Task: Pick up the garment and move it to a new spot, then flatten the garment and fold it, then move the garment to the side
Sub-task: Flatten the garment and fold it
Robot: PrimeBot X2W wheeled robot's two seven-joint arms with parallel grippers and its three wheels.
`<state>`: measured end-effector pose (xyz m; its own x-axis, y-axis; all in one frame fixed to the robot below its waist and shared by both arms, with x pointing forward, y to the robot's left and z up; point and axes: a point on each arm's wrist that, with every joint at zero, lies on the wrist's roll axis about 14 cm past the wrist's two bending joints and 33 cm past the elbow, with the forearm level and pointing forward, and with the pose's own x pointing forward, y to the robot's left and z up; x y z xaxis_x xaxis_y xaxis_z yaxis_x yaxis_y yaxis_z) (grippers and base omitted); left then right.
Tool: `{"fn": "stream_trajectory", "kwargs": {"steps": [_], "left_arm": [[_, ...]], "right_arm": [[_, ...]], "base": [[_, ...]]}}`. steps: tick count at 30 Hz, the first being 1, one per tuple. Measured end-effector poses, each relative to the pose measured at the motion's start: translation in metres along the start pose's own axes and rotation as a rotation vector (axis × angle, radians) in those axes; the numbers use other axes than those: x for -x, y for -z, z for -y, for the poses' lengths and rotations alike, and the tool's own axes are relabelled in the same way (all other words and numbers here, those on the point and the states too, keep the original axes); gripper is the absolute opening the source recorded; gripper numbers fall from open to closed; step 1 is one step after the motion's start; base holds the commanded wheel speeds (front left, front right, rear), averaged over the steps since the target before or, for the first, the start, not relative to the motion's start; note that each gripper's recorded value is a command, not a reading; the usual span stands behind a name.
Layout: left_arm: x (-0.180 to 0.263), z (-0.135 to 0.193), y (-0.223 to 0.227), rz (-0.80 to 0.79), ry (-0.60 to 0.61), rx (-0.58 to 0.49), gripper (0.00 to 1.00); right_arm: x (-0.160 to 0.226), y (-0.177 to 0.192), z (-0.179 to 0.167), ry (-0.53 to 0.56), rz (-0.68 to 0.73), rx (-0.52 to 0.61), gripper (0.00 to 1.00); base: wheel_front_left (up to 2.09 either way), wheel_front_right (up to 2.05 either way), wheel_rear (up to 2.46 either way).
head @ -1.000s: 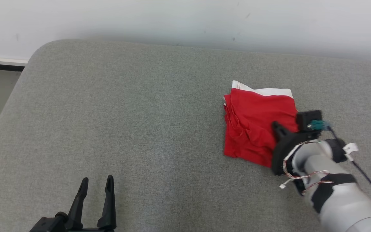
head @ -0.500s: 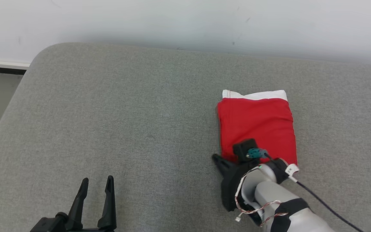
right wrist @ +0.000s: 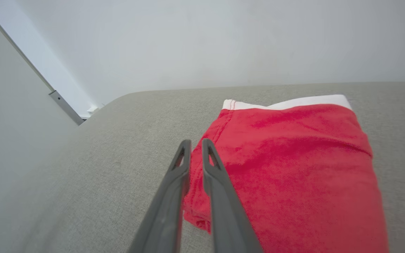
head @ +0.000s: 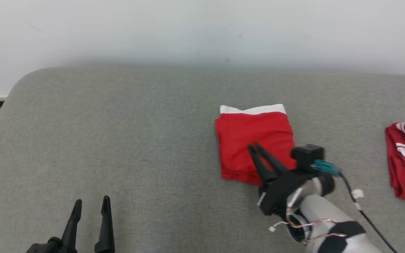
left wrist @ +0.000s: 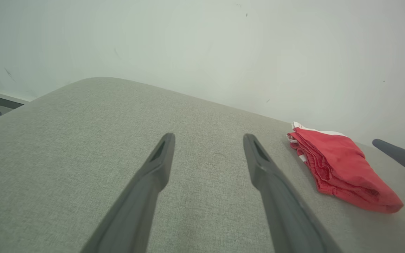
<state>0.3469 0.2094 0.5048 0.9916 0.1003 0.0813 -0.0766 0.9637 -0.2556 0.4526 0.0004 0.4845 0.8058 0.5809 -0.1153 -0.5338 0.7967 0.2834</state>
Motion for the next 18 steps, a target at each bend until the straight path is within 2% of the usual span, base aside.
{"fn": "stream_trajectory", "kwargs": {"steps": [1,3,10,18], "left_arm": [[0.000,0.001,-0.001,0.002,0.004,0.000,1.00],[-0.002,0.004,-0.003,0.010,0.016,-0.006,1.00],[-0.009,0.020,-0.014,0.047,0.074,-0.017,1.00],[-0.024,0.032,-0.025,0.082,0.110,-0.029,1.00]], "right_arm": [[0.007,-0.004,0.010,0.028,0.019,-0.006,0.43],[0.021,-0.013,0.029,0.082,0.061,-0.010,1.00],[0.087,-0.048,0.089,0.277,0.220,0.026,1.00],[0.142,-0.053,0.105,0.379,0.283,0.096,1.00]], "base": [[0.00,0.00,0.00],[0.00,0.00,0.00],[0.00,0.00,0.00],[0.00,0.00,0.00]]}}
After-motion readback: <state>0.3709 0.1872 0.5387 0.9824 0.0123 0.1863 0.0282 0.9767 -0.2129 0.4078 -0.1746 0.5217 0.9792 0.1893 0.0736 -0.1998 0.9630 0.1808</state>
